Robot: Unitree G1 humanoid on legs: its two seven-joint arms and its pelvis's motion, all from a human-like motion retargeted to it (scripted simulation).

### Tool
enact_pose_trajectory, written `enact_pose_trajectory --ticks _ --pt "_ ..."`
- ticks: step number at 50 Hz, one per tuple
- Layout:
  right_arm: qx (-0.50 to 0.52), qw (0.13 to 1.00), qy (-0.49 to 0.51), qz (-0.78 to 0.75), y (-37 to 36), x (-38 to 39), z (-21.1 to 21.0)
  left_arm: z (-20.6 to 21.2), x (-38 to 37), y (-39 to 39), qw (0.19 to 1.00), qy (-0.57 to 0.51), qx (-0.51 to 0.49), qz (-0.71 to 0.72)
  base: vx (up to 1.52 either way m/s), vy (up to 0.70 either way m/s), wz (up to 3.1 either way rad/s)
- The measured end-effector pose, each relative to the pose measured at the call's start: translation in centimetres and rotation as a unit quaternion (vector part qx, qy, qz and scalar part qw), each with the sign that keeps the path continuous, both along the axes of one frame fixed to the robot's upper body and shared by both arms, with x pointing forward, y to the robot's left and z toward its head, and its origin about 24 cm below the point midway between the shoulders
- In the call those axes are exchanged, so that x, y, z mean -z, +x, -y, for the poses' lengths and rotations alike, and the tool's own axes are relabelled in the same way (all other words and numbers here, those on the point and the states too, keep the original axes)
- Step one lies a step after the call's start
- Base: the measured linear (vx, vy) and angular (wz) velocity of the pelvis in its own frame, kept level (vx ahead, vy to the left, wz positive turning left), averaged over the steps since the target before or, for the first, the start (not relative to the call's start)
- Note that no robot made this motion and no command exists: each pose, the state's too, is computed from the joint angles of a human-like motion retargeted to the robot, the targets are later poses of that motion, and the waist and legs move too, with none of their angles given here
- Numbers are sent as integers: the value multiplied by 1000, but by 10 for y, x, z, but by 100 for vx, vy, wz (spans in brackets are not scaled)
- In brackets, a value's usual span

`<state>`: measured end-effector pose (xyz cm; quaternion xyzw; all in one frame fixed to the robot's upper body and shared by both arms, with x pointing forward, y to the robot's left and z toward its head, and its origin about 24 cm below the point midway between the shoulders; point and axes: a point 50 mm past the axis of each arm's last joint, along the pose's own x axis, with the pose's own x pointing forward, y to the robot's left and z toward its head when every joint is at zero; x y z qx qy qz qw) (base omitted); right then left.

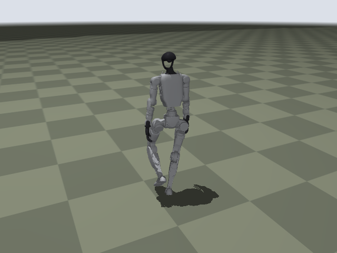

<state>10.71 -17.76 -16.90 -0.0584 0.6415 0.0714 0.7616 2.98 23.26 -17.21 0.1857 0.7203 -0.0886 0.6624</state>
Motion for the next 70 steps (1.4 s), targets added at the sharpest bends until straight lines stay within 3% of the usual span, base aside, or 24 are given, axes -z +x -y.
enact_pose_trajectory --ticks 10,14,20,25,32,35,40,45,50,60,70 --pt "-148 982 33 110 88 -33 -20 40 4 -72 991 -79 -55 -96 80 48 -61" --pt "-258 957 6 128 110 -45 -32 49 -1 -102 978 -106 -98 -149 121 36 -91" --pt "-338 933 -29 120 78 -30 -21 30 -6 -102 970 -126 26 -208 131 39 1" --pt "-233 967 -103 0 34 -11 8 21 3 -10 995 -68 44 -55 93 31 104" --pt "-32 996 -51 -60 -30 3 24 2 -38 144 963 23 70 259 69 -3 102" --pt "14 993 -51 -103 -57 5 33 -5 -64 178 931 48 77 355 92 -27 75" --pt "54 980 -34 -190 -106 3 44 4 -78 194 911 40 100 397 97 -34 63" --pt "91 965 -20 -247 -142 0 37 9 -64 175 922 37 147 356 95 -34 -13" --pt "39 969 -10 -244 -129 2 31 5 -23 105 967 51 126 216 76 24 -8" --pt "-70 996 -56 -27 10 -6 26 14 0 -45 989 -75 28 -128 64 -5 -51" --pt "-202 968 -43 142 104 -42 -9 34 -4 -102 974 -122 -2 -189 68 25 -33"
